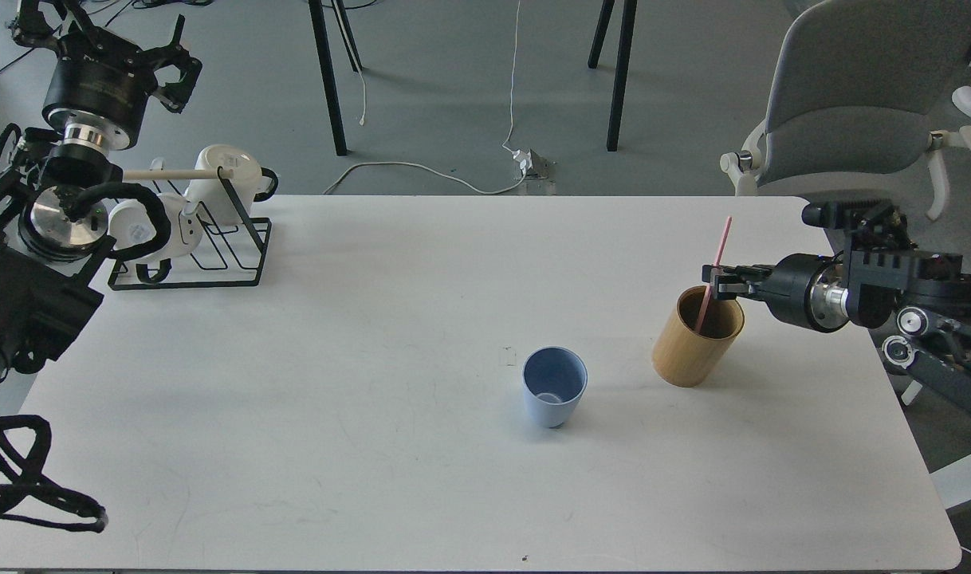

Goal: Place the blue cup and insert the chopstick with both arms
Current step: 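Reach the right gripper to the red straw in the tan cup and grasp, then lift the red straw up out of the tan cup, then move the straw over the blue cup and lower it inside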

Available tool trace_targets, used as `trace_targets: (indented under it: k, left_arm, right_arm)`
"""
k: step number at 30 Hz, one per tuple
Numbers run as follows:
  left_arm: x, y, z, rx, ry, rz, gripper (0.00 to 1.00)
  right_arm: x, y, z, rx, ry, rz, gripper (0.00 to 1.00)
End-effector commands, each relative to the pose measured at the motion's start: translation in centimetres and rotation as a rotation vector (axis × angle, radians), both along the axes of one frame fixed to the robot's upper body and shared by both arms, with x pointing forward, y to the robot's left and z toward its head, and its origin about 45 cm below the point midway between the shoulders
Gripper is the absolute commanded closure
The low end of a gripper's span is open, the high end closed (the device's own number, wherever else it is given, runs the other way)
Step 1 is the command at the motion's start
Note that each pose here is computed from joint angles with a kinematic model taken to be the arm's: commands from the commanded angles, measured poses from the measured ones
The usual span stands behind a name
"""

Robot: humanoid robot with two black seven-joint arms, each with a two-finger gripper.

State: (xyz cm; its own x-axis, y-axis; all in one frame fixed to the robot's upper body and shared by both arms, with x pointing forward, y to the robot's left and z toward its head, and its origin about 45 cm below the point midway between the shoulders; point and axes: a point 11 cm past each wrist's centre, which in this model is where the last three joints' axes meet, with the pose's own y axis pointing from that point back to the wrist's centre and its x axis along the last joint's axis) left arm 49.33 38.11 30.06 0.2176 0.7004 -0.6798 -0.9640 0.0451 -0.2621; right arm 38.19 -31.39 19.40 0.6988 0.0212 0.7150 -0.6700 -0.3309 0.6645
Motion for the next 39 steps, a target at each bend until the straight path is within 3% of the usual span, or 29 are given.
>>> trace_targets:
  k: [1,8,14,19,24,29,33,39]
  left_arm:
    - [0.0,0.1,0.1,0.001,-0.002,0.002,0.01]
    - [-0.1,0.8,0.5,0.006,-0.009,0.015,0.01]
    - [-0.1,1.2,0.7,0.010,-0.012,0.020,0.01]
    - [-0.1,1.2,1.1,-0.006,-0.025,0.024,0.01]
    - [-0.1,1.2,1.2,-0.008,-0.029,0.024,0.01]
    - [-0.1,1.2,1.3,-0.009,-0.034,0.029,0.01]
    - [-0.1,1.4,1.4,-0.010,-0.040,0.036,0.01]
    - [-0.2,1.7,1.5,-0.007,-0.042,0.041,0.01]
  right_arm:
    - [-0.2,0.2,0.4,0.003,-0.006,0.014,1.00]
    - [-1.8,-1.3,4.8,-0.029,-0.066,0.058,1.00]
    - [-0.2,-1.6,12.6,-0.042,-0.245,0.072,1.00]
    - [1.6,2.0,17.2,0.012,-0.318,0.142,1.00]
    - [1.7,8.5,15.2,0.152,-0.260,0.215,1.00]
    - [-0.2,13.2,9.9,0.259,-0.132,0.273,1.00]
    - [-2.0,15.5,6.5,0.279,-0.041,0.304,1.00]
    - [-2.3,15.3,5.9,0.262,-0.027,0.306,1.00]
